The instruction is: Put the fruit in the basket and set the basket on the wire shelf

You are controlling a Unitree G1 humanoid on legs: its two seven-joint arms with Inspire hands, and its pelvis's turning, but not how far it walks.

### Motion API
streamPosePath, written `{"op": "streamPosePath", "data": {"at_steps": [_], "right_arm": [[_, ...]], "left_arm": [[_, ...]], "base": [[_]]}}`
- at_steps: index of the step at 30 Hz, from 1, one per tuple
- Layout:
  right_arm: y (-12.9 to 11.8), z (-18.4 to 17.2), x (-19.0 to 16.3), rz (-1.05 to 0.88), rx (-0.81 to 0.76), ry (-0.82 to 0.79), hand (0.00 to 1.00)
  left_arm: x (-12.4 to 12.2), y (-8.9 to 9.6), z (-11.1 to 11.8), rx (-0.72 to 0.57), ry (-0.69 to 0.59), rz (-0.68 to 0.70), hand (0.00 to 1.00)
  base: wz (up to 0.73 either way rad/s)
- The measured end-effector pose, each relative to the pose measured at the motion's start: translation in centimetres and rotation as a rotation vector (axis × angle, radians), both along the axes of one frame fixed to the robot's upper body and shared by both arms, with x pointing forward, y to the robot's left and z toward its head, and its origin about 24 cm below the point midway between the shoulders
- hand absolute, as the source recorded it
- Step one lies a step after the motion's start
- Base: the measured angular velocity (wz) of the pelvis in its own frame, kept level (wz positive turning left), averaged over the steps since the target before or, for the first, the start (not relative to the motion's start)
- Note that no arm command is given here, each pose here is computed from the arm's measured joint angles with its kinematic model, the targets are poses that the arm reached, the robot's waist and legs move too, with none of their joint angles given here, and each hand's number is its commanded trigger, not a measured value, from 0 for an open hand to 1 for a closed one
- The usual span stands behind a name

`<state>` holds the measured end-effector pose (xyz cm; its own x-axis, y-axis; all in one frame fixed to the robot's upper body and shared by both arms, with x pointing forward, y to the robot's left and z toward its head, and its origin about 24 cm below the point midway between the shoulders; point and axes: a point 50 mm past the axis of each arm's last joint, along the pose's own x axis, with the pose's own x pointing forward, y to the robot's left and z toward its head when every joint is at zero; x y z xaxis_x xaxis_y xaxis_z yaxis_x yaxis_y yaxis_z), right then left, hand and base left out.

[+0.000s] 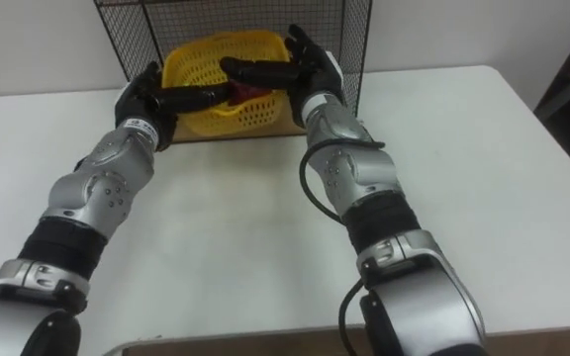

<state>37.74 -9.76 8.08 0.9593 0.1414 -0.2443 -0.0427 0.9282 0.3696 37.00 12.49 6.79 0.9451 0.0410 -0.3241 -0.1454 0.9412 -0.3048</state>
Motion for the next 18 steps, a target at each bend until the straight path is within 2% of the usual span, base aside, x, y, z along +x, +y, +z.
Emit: {"op": "streamPosePath", "data": {"at_steps": [13, 18], "right_arm": [[-0.7, -3.0, -0.5, -0.013, -0.002, 0.138, 0.00], [-1.0, -3.4, -0.6, -0.027, 0.070, 0.171, 0.00]], "left_arm": [[-0.5, 0.0, -2.7, -0.016, 0.115, -0.023, 0.00], [-0.6, 0.1, -3.1, -0.018, 0.134, -0.025, 0.00]], "base": [[0.05], [-0.01]]}}
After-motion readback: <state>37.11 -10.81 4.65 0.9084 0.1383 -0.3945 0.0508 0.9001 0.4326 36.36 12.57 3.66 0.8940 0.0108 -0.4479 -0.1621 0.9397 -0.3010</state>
